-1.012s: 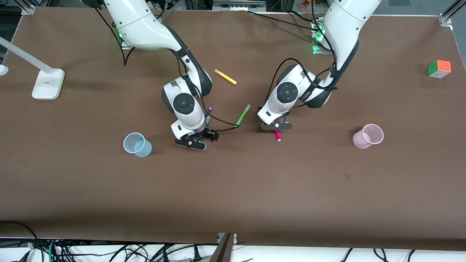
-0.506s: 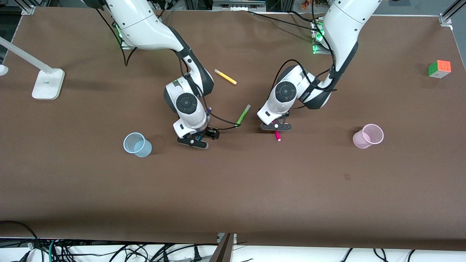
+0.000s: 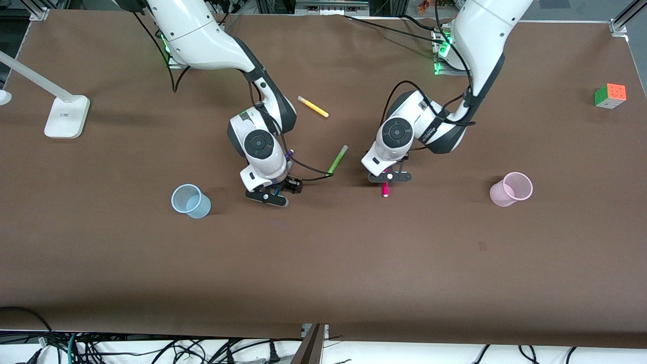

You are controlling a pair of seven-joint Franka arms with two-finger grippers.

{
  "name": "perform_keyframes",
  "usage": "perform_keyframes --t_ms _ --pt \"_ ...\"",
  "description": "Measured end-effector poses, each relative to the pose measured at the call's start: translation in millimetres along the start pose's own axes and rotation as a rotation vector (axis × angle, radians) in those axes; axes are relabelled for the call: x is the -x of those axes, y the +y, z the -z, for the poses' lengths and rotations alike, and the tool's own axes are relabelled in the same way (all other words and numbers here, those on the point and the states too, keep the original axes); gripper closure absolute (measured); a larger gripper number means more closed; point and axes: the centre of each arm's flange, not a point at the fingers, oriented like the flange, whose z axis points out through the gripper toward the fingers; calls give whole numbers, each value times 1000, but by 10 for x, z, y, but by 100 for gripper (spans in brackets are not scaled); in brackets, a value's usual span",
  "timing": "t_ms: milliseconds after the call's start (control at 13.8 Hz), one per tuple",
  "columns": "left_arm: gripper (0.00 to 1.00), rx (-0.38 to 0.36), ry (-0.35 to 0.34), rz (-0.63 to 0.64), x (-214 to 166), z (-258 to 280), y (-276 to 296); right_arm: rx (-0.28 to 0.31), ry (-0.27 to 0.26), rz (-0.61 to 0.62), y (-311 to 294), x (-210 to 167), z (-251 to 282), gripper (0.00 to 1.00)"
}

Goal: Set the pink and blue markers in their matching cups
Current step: 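Carry the blue marker to the blue cup while the left gripper carries pink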

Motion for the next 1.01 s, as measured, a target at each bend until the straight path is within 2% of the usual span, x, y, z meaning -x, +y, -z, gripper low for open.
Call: perform_keyframes --t_ms 145,289,506,723,795,1012 --pt "83 -67 -51 -41 -33 309 -113 -3 2 1 -12 5 20 57" --pt "83 -138 -108 -126 -150 586 -374 -4 2 1 -14 5 24 77" --pt "83 -185 -200 -231 -388 954 -967 -4 2 -1 -12 1 28 76" --pt "83 -316 -259 -327 -479 1215 -1399 -1 2 -26 96 -132 110 76" --pt "83 -373 -280 -347 -480 1273 -1499 -14 -7 -45 150 -208 181 76" --pt "83 -532 -355 -389 -478 1348 -1790 -108 -67 -68 333 -458 464 76"
